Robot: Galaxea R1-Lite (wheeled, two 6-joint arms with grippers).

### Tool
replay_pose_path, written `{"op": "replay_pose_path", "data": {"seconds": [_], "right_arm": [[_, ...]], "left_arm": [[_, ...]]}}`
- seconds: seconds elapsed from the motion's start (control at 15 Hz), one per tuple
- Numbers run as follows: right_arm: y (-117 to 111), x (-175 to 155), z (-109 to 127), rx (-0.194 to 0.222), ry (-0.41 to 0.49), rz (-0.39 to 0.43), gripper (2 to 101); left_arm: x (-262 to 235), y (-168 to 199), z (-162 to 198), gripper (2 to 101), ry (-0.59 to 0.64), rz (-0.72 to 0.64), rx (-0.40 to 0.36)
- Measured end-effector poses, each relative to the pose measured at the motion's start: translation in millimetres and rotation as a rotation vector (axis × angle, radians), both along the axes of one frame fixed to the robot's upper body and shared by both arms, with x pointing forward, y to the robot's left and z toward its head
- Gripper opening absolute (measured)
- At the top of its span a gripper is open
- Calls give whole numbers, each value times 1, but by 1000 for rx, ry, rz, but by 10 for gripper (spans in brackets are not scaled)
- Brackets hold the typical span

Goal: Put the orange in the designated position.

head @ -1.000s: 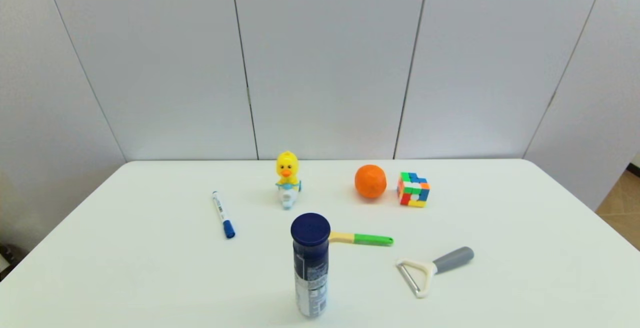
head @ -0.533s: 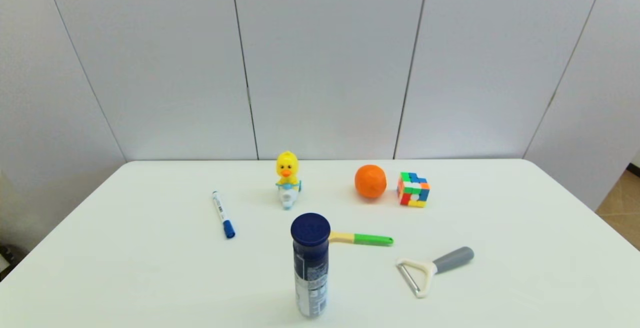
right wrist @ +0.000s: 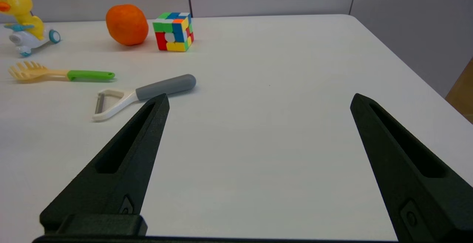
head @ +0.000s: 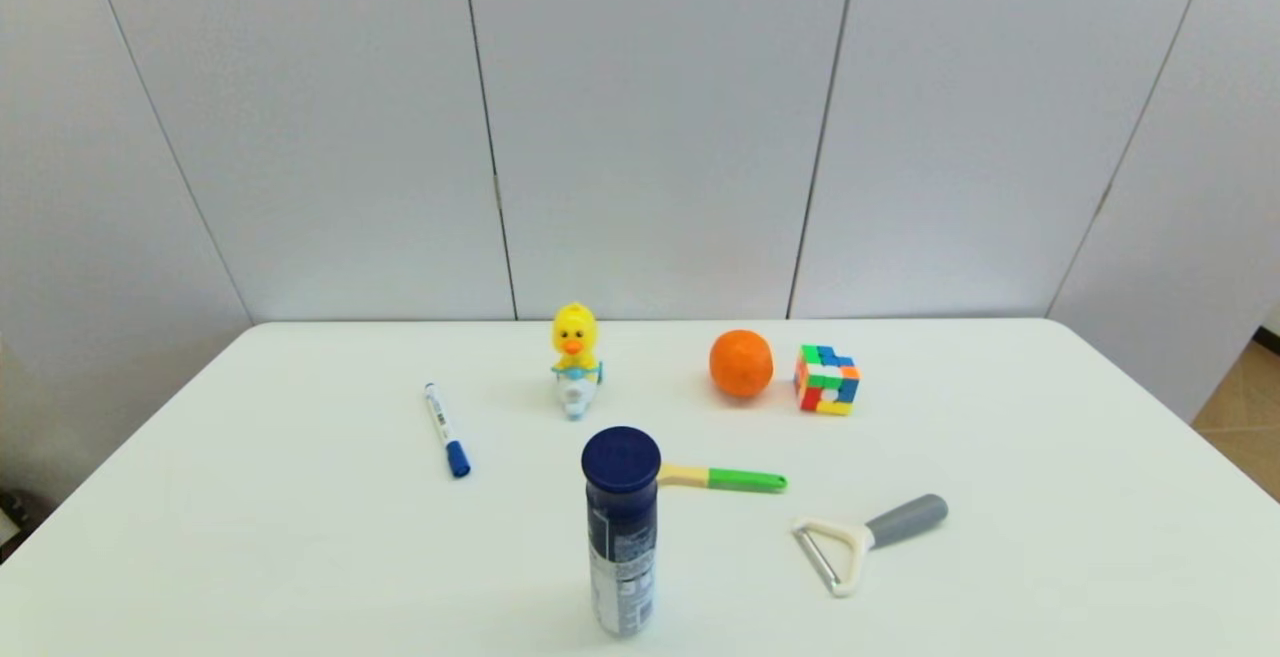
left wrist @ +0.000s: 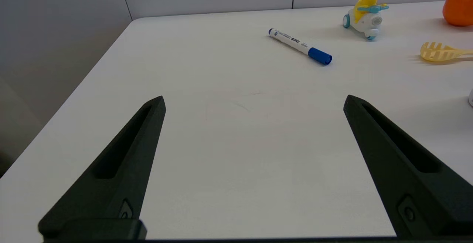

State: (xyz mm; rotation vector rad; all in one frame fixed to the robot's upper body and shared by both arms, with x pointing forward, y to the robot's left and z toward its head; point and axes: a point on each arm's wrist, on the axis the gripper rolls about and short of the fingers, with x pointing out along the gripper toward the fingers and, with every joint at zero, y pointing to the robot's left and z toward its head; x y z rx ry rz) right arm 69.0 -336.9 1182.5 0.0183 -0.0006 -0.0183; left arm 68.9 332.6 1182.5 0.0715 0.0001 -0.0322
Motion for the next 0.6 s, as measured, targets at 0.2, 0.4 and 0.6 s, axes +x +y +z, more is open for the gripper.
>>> {"op": "replay_pose_path", "data": {"seconds": [0.2, 0.4, 0.6], "right_arm": [[0, 0, 0, 0, 0, 0, 973], [0, 0, 0, 0, 0, 0, 973], [0, 0, 0, 0, 0, 0, 973]], "left_arm": [[0, 0, 0, 978, 0, 0, 0], [0, 0, 0, 978, 0, 0, 0], [0, 0, 0, 978, 0, 0, 0]]}}
